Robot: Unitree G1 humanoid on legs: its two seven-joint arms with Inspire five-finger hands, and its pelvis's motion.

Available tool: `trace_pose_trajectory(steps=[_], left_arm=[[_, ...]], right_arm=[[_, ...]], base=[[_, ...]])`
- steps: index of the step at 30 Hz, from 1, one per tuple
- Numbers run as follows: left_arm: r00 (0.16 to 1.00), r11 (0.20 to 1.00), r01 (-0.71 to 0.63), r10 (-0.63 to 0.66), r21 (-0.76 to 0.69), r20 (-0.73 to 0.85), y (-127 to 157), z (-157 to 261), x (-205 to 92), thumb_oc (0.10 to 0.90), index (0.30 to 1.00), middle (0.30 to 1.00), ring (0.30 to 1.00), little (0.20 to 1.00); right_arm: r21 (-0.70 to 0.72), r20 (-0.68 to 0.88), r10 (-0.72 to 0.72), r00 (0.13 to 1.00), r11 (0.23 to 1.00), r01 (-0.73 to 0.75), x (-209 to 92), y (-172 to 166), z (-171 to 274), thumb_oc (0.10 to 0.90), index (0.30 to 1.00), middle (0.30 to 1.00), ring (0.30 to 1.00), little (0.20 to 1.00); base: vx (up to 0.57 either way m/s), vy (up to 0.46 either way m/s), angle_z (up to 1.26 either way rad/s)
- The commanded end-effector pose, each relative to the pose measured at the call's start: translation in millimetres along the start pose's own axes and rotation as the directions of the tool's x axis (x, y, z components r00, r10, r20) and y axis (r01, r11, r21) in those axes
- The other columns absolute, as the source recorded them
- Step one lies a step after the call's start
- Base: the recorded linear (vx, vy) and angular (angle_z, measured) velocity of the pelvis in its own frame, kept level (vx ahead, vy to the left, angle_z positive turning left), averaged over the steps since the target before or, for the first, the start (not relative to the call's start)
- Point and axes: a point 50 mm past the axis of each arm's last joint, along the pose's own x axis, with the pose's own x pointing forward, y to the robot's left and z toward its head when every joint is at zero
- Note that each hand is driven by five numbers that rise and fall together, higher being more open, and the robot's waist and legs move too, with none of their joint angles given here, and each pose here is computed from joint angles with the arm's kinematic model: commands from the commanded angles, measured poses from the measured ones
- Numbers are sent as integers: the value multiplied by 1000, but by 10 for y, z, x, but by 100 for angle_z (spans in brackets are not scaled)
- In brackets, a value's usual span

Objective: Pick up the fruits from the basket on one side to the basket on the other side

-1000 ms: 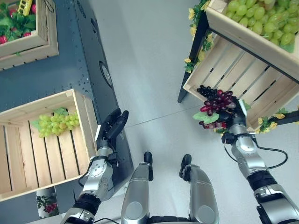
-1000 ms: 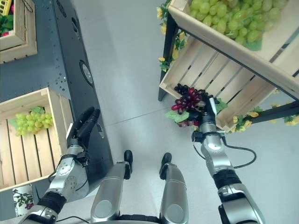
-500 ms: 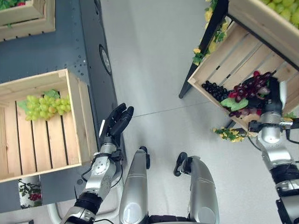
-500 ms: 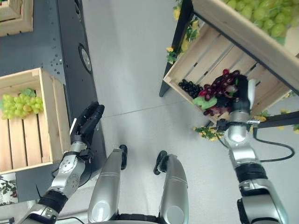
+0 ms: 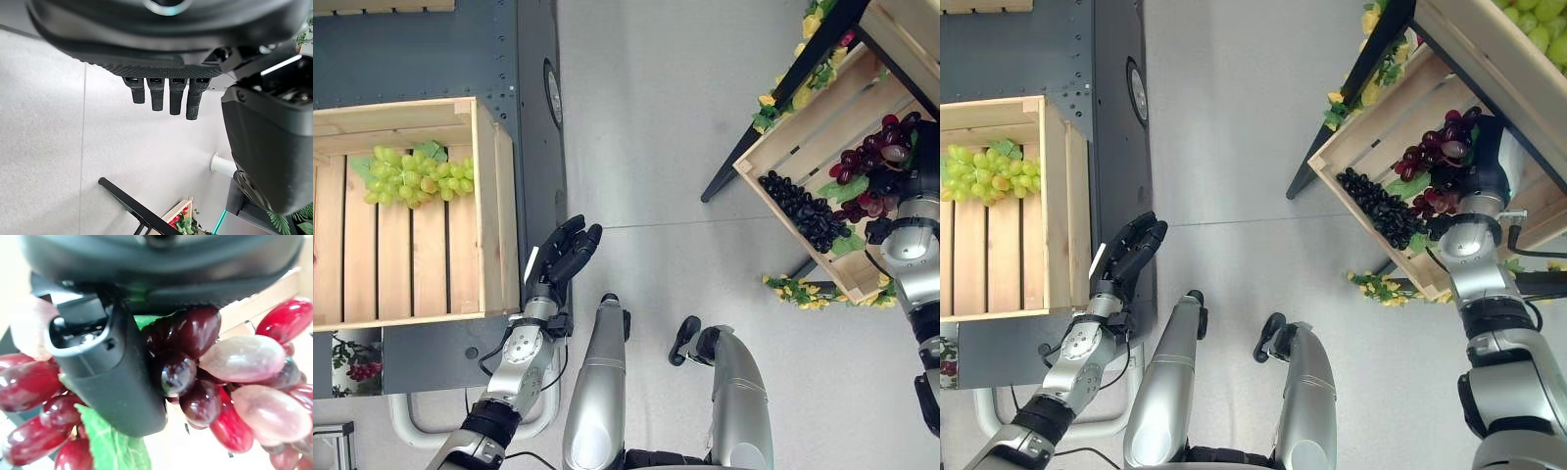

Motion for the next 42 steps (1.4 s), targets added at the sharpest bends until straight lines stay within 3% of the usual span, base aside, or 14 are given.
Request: trace_pose_trajectory(steps=[1, 17, 18, 19, 42], left_arm=[[976, 995, 97, -99, 20, 195, -66, 414, 33, 800, 900, 900, 900, 900], [947, 982, 157, -181, 109, 267, -177, 578, 66, 800, 900, 900, 900, 900], [945, 982, 159, -182, 104, 271, -190, 586, 70, 800, 900, 900, 900, 900], [944, 982, 161, -183, 100, 275, -198, 593, 71, 800, 900, 900, 900, 900], [940, 985, 161, -170, 54, 295, -245, 618, 66, 800, 900, 900, 900, 900]], right_arm=[[70, 117, -212, 970, 976, 205, 334, -679, 458, 400, 300, 300, 300, 300], [39, -126, -143, 982, 988, 149, 395, -613, 149, 400, 300, 300, 300, 300], [31, -149, -153, 977, 987, 159, 389, -615, 115, 547, 521, 521, 521, 521], [35, -170, -155, 973, 986, 164, 385, -614, 89, 800, 900, 900, 900, 900], [23, -190, -134, 973, 990, 141, 389, -580, 66, 800, 900, 900, 900, 900]], base=[[-4, -17, 6], [-4, 8, 1], [-14, 33, -1], [-23, 42, -2], [-5, 7, -1]])
